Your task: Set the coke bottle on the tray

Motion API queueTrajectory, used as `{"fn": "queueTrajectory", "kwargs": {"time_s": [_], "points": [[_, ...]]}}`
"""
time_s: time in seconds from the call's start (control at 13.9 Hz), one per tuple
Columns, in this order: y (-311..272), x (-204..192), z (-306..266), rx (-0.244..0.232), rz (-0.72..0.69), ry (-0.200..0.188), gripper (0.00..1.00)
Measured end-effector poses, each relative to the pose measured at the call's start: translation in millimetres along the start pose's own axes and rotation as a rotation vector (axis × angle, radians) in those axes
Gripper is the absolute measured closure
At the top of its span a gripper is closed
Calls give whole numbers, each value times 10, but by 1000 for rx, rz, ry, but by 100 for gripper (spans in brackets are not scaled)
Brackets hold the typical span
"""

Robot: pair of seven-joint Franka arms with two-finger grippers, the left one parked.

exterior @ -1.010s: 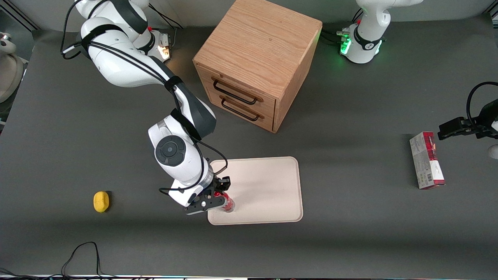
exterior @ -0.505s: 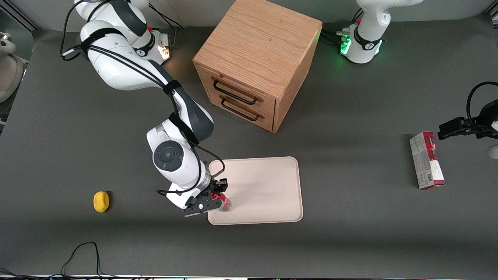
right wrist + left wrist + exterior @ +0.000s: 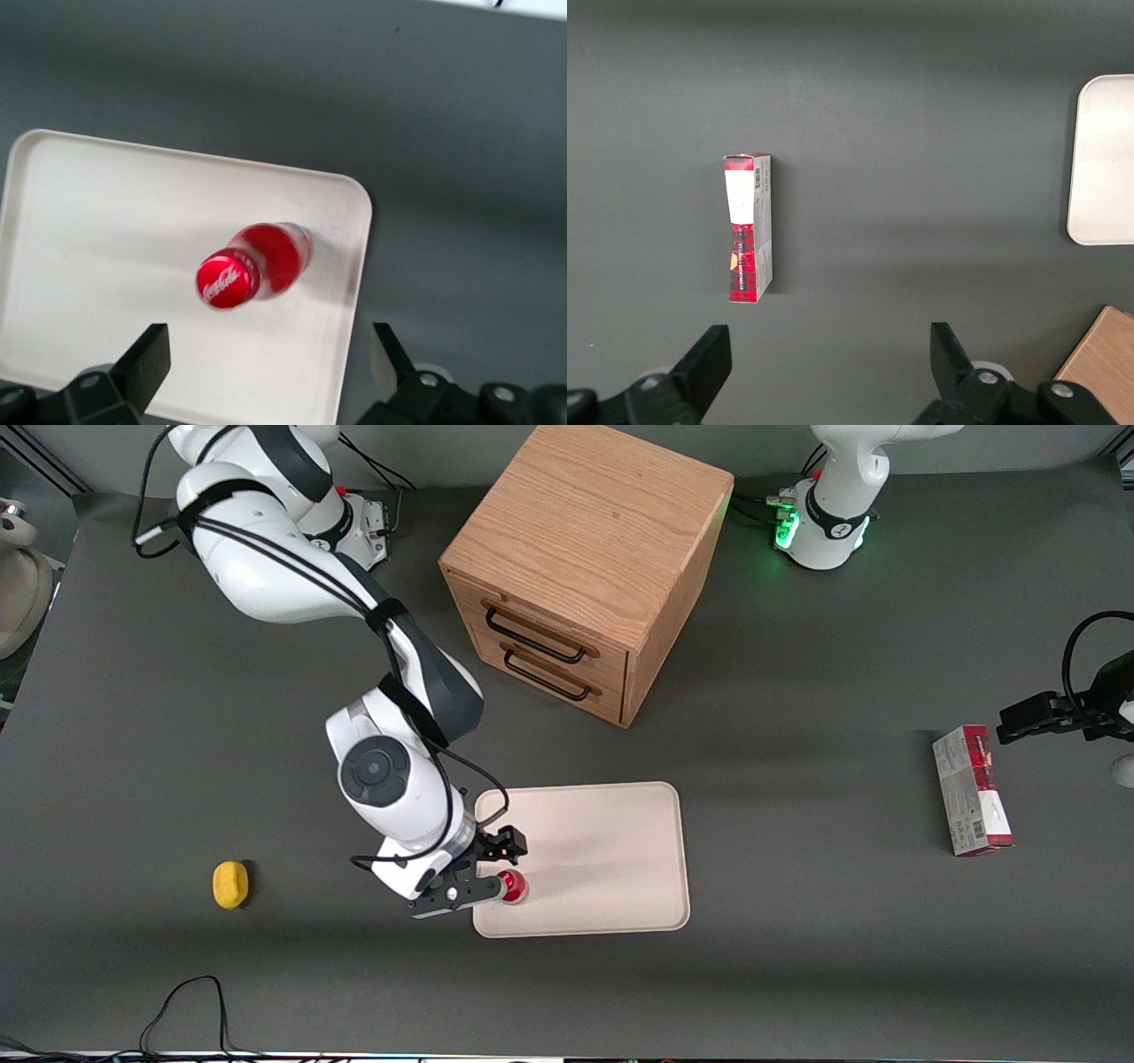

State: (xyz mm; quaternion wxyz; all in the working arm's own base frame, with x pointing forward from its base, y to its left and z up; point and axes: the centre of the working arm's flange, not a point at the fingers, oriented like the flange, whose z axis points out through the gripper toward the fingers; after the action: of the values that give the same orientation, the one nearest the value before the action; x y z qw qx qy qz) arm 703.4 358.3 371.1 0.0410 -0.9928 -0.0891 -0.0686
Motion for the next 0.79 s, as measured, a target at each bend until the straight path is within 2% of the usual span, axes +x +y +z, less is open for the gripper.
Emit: {"fn": "queueTrajectory", "kwargs": {"time_s": [0.14,0.36,0.58,0.72,0.79], "points": [[87,-32,-450,-21,10,-13,0],[573,-120,-959,1,24,-45,0],[1752,-365,-1317,31,29,-92,0],[2523,-716,-1528,23,86,-128,0],[2727,-905,-1608,21,114,-146,0]]}}
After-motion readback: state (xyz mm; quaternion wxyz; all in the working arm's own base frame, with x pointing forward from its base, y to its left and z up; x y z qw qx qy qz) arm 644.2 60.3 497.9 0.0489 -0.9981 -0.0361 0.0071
